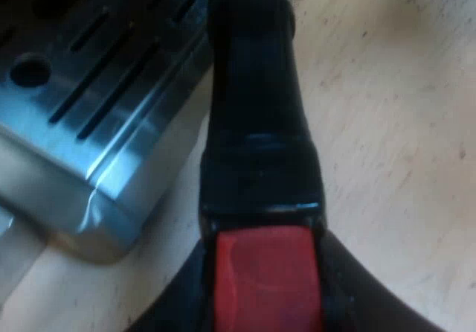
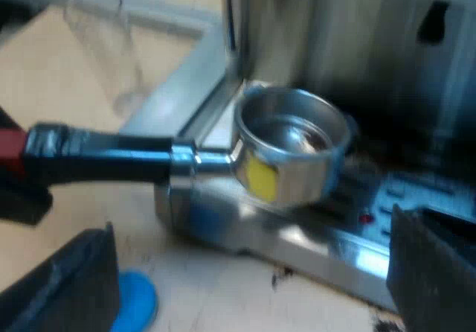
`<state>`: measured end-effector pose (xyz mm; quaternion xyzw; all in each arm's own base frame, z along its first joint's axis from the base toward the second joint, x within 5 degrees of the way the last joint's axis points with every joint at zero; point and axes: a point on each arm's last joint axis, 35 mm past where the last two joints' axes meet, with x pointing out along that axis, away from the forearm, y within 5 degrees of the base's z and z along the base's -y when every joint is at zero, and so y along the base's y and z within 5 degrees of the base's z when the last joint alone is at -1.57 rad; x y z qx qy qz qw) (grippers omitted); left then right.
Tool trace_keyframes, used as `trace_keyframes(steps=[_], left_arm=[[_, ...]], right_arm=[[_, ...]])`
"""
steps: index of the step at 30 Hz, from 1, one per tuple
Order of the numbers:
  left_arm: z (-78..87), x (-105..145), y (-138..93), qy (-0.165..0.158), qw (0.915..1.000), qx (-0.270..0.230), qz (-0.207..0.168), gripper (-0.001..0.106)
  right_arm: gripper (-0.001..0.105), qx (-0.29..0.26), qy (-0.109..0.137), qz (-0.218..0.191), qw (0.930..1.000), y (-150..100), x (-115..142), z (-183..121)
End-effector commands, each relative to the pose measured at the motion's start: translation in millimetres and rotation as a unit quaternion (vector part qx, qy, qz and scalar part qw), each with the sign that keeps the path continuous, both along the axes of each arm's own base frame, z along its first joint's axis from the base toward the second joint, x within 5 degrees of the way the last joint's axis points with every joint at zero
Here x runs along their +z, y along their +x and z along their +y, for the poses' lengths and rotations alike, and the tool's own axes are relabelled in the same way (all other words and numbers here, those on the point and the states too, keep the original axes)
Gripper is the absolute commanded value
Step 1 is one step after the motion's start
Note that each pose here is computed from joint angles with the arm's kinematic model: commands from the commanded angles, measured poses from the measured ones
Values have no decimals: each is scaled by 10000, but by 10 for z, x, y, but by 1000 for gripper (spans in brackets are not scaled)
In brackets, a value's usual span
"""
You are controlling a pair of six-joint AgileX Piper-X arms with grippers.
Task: Put the handle in the coffee machine
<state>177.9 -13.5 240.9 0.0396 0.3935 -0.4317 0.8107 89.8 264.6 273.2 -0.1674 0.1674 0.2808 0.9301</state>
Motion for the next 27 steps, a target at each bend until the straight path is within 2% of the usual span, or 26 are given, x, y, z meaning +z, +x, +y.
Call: trace_keyframes(steps=[1,3,4,7,12,15,17,21,25,27], left_arm=[[-13,74,72,-320,9988,-182,-321,0],[-11,74,98,-305,9984,-202,-423,0],[-10,85,118,-285,9979,-201,-540,0],[-7,103,154,-255,9967,-201,-742,0],[-5,115,186,-243,9954,-206,-898,0],[-2,89,230,-245,9954,-201,-909,0],[0,32,269,-256,9964,-197,-782,0],[3,-11,314,-258,9967,-196,-748,0],[5,8,349,-265,9953,-181,-916,0],[6,-5,368,-265,9952,-178,-921,0]], right_arm=[[75,-228,35,-453,9987,48,-69,109],[75,-337,-43,-594,9977,74,-142,179],[75,-323,8,-658,9973,86,-163,224],[75,-298,-74,-676,9972,102,-257,289],[75,-287,-231,-641,9973,111,-358,326],[75,-512,-190,-765,9956,132,-401,362],[75,-933,-110,-985,9907,163,-453,404],[75,-1078,25,-1116,9879,190,-544,487],[75,-1330,-137,-1466,9801,223,-636,560],[75,-1338,-57,-1565,9785,242,-656,599]])
